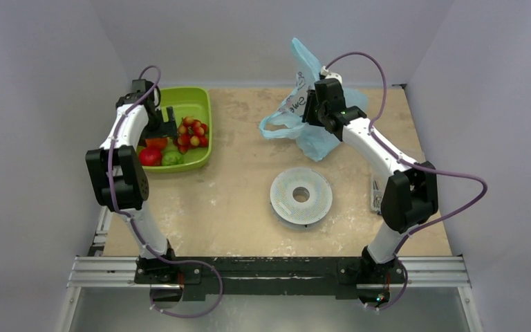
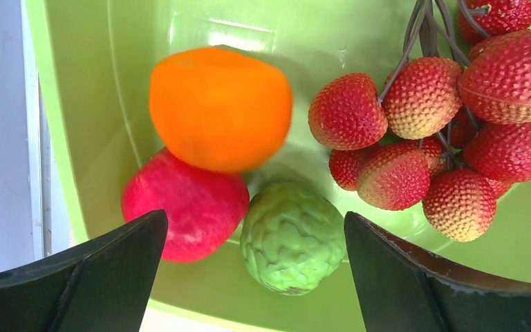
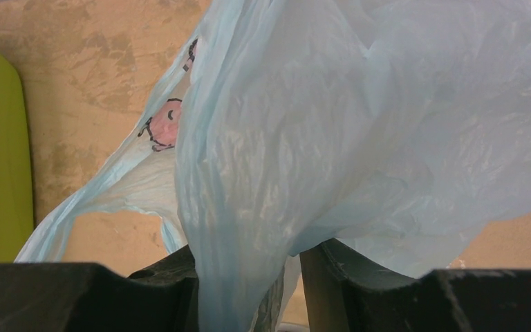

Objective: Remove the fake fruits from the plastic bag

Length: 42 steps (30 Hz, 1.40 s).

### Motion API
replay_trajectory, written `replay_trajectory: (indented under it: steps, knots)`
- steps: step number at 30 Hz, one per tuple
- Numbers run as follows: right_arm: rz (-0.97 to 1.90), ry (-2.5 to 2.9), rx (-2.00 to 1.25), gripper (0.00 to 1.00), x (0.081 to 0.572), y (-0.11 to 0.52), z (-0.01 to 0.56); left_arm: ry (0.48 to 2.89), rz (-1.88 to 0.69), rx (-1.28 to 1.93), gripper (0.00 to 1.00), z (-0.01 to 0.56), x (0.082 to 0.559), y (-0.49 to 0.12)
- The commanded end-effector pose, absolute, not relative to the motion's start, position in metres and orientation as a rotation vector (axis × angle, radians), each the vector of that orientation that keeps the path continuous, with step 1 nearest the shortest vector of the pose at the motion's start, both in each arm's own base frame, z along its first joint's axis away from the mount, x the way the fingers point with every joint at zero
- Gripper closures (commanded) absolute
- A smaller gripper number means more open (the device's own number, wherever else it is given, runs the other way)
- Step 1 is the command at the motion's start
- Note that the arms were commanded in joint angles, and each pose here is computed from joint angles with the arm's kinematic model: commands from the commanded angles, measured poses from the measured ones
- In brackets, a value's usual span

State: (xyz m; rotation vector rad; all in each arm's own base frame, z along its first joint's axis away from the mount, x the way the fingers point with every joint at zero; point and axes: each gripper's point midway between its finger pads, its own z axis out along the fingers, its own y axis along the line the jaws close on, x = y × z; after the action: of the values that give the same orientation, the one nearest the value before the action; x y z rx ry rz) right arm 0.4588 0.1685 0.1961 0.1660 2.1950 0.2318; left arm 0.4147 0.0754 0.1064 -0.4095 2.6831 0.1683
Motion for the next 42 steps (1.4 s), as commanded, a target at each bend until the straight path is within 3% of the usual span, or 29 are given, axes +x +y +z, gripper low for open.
replay_trajectory:
  steps: [1,22,28,35,42]
  knots:
    - [0.256,2.154,0.147,0.62,0.458,0.172,0.221,2.59,0.138,-0.399,0.0,0.14,0.422,0.076]
    - [0.161,2.073,0.104,0.01,0.437,0.146,0.269,2.347,-0.172,-0.286,0.0,0.217,0.408,0.03]
    - [0.164,1.998,0.115,0.01,0.427,0.137,0.306,2.295,-0.222,-0.264,0.0,0.228,0.403,0.021]
    - [0.285,1.884,0.116,0.01,0.383,0.131,0.354,2.19,-0.308,-0.154,0.0,0.251,0.395,-0.011]
    - [0.376,1.722,0.125,0.01,0.33,0.113,0.394,1.983,-0.378,-0.009,0.0,0.314,0.35,-0.051]
